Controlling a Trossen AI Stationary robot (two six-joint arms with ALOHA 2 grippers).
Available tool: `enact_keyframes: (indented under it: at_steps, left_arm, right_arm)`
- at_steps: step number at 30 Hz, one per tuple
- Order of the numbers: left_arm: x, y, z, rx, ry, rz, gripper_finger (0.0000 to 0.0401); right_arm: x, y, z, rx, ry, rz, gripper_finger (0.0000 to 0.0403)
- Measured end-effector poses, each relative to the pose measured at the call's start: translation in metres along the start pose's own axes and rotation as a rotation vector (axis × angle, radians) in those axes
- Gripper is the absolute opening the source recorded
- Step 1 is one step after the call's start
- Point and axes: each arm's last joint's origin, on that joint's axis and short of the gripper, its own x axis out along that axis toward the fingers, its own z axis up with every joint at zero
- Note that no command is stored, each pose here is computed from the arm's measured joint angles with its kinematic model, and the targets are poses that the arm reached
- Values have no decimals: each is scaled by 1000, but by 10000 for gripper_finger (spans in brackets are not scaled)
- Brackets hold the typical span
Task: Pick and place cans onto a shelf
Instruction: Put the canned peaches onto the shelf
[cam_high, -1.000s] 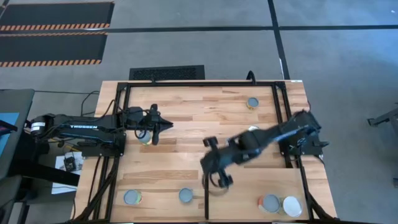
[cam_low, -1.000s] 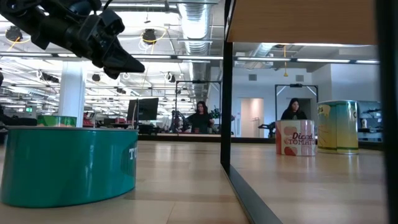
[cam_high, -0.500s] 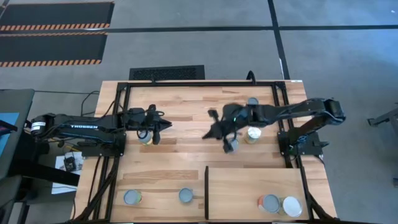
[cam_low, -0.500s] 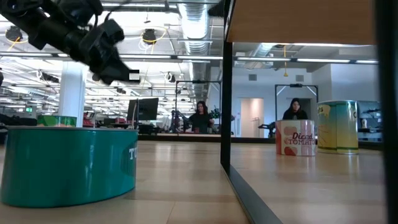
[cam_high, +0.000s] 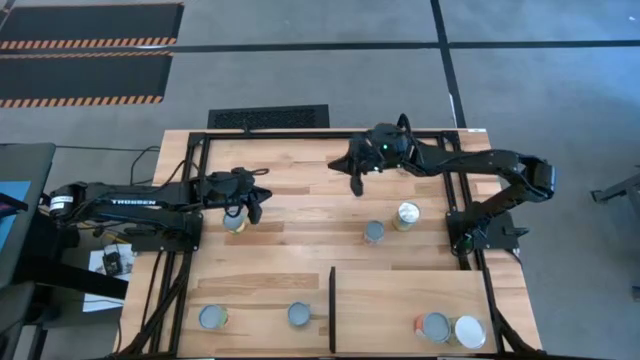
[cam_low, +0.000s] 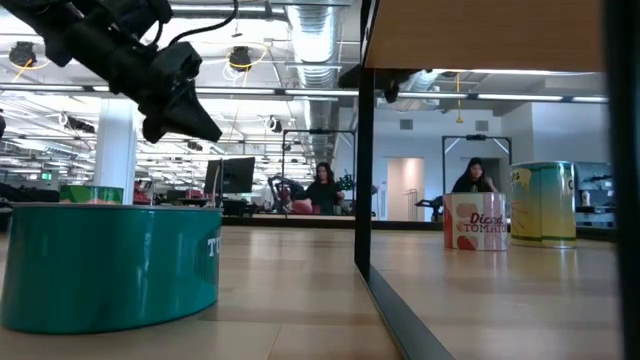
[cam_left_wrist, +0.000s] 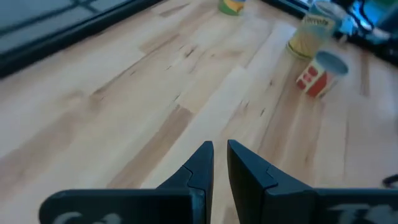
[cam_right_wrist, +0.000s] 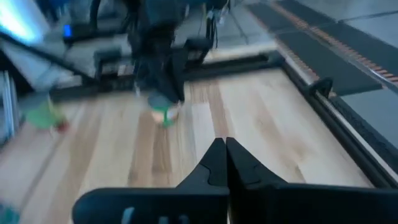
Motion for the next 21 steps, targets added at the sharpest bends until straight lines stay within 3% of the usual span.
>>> enact_keyframes:
  at_steps: [5,11,16,21]
  left_arm:
    - [-8,-7,17,-82,8,23,31]
    - [-37,-15,42,-131,192,139,31]
    - [-55,-15,35,-322,390,227,32]
    - [-55,-23,23,-329,494,254,65]
  right_arm:
    - [5,0,7,112,-103,-36,2]
    - [-3,9,14,122,-127,-22,2]
    - [-5,16,16,136,-126,-3,5]
    - [-3,26,16,124,-121,27,5]
